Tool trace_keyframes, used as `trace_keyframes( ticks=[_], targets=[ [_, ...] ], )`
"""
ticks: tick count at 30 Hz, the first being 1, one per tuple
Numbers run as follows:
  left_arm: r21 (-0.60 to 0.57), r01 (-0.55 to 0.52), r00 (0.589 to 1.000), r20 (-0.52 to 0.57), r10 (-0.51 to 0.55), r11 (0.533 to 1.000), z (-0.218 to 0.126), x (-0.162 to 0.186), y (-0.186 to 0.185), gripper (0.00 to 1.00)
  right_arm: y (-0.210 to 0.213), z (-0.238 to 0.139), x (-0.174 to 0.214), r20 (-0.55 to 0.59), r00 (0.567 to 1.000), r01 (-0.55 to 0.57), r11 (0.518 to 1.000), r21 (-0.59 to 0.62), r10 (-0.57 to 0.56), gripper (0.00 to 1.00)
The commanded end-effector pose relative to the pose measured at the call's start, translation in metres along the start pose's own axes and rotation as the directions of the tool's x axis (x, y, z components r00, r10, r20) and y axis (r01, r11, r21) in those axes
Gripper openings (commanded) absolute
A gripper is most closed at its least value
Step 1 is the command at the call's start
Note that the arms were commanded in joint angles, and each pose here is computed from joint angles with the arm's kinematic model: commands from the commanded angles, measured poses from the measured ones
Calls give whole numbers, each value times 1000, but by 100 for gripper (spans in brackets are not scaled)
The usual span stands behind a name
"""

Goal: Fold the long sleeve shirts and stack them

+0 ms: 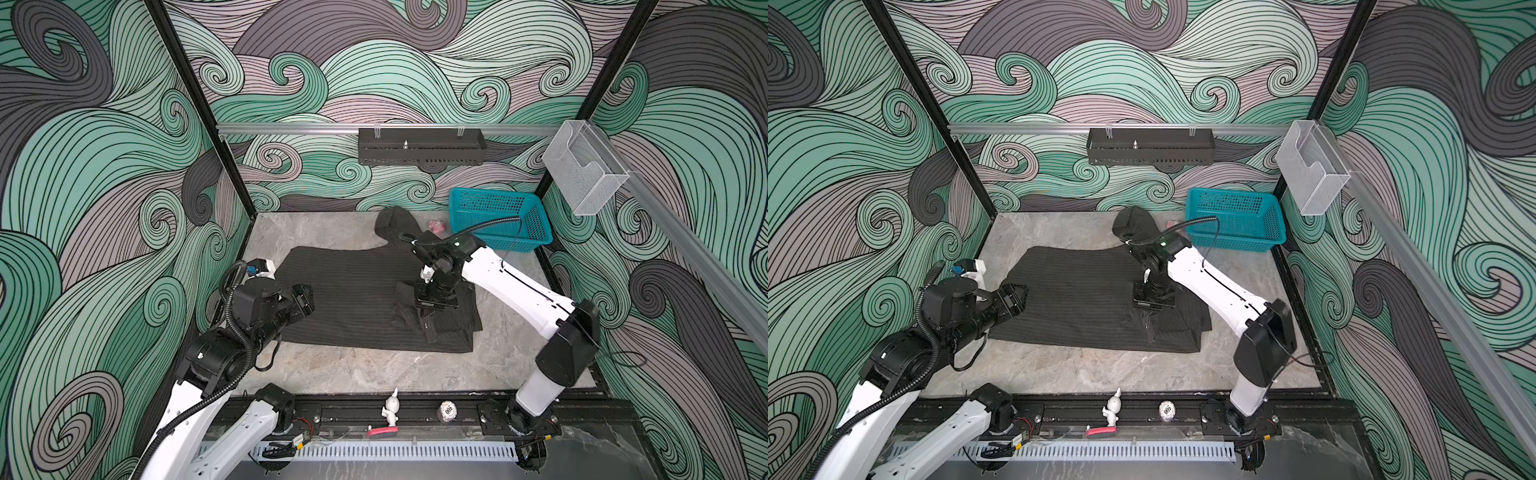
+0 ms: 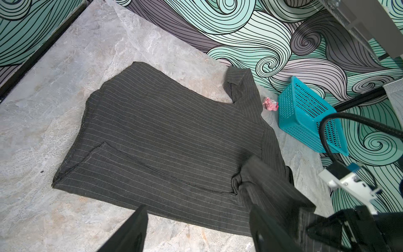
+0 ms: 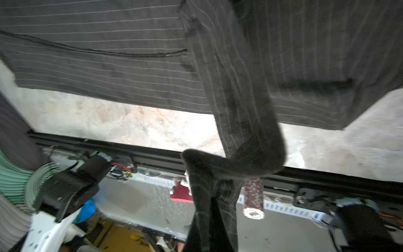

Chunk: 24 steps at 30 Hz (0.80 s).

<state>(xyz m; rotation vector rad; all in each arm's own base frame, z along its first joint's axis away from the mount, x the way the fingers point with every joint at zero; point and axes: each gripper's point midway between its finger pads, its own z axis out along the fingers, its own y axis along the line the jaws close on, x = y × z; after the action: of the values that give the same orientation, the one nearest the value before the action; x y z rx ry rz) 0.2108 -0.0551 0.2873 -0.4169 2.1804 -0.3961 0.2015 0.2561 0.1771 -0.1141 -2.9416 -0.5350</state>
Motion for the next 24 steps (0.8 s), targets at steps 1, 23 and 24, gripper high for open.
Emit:
trace_keyframes(
  ticks=[1, 23, 24],
  targets=[
    [-21, -26, 999, 34, 27, 999, -13, -11, 3, 75, 65, -12, -4, -29, 968, -237, 869, -433, 250, 0],
    [-143, -29, 963, 262, 66, 989, -73, -65, 25, 76, 171, -43, -162, 370, 567, 218, 299, -929, 736, 0],
    [-144, -28, 963, 261, 65, 989, -73, -64, 25, 76, 169, -16, -161, 358, 567, 182, 311, -933, 742, 0]
  ],
)
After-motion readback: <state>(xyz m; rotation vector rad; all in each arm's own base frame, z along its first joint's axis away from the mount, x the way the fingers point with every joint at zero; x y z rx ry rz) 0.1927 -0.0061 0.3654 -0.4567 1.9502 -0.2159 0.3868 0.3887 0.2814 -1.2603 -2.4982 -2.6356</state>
